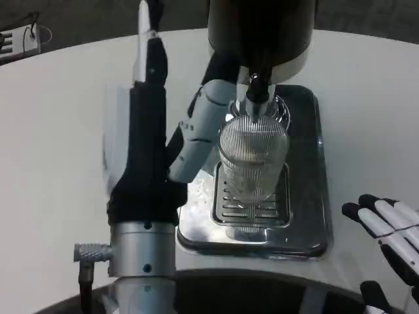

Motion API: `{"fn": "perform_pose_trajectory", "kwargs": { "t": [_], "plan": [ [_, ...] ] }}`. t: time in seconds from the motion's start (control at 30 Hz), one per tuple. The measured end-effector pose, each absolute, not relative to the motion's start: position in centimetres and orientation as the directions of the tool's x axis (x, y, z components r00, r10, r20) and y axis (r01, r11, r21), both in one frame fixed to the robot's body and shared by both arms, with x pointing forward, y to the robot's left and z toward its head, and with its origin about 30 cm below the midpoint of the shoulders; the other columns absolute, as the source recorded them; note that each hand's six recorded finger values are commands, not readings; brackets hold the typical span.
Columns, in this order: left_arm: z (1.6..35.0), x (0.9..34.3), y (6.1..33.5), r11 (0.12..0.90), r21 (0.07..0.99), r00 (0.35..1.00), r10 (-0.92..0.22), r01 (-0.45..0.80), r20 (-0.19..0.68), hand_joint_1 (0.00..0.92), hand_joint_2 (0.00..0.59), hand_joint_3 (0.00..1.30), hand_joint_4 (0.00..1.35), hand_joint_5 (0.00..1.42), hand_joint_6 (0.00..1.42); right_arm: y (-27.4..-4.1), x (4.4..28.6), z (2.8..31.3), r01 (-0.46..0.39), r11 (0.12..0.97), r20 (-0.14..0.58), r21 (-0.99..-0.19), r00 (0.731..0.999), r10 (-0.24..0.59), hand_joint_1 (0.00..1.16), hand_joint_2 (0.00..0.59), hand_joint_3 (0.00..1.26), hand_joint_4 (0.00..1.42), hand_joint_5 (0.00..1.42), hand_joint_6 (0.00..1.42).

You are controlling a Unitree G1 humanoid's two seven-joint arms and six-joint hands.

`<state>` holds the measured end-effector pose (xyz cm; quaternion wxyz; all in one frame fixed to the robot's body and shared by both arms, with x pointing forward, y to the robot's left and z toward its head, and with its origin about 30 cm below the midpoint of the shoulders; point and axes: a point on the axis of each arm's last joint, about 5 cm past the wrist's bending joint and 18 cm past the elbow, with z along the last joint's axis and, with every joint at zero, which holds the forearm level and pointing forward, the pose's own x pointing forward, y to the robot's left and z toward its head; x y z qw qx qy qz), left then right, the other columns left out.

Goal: Grasp the cup under the faucet to collect the drink, then remove the cup.

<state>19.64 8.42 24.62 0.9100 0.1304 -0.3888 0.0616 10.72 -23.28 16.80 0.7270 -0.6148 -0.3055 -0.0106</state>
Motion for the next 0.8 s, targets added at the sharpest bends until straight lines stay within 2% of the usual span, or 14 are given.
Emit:
{"fn": "perform_pose_trajectory", "kwargs": {
  "t": [0.17,0.3,0.4,0.8],
  "plan": [
    [25.7,19.8,7.5,0.945,0.283,0.703,-0.090,-0.164,0.705,0.000,0.174,0.00,0.00,0.00,0.00,-23.3,10.7,16.8,0.390,0.248,0.458,-0.887,0.812,0.361,0.16,0.581,0.12,0.09,0.12,0.21],
    [26.6,19.8,6.8,0.920,0.351,0.675,-0.149,-0.174,0.723,0.000,0.175,0.00,0.00,0.00,0.00,-23.3,10.6,16.7,0.388,0.250,0.457,-0.887,0.814,0.359,0.16,0.581,0.12,0.09,0.12,0.21],
    [26.8,19.9,6.5,0.910,0.376,0.664,-0.173,-0.174,0.727,0.000,0.175,0.00,0.00,0.00,0.00,-23.3,10.6,16.7,0.388,0.250,0.457,-0.887,0.815,0.357,0.16,0.581,0.12,0.09,0.12,0.21],
    [26.3,20.1,5.6,0.893,0.434,0.690,-0.237,-0.123,0.684,0.000,0.171,0.00,0.00,0.00,0.00,-23.3,10.6,16.7,0.388,0.250,0.457,-0.887,0.816,0.355,0.16,0.581,0.12,0.09,0.12,0.21]
  ]
}}
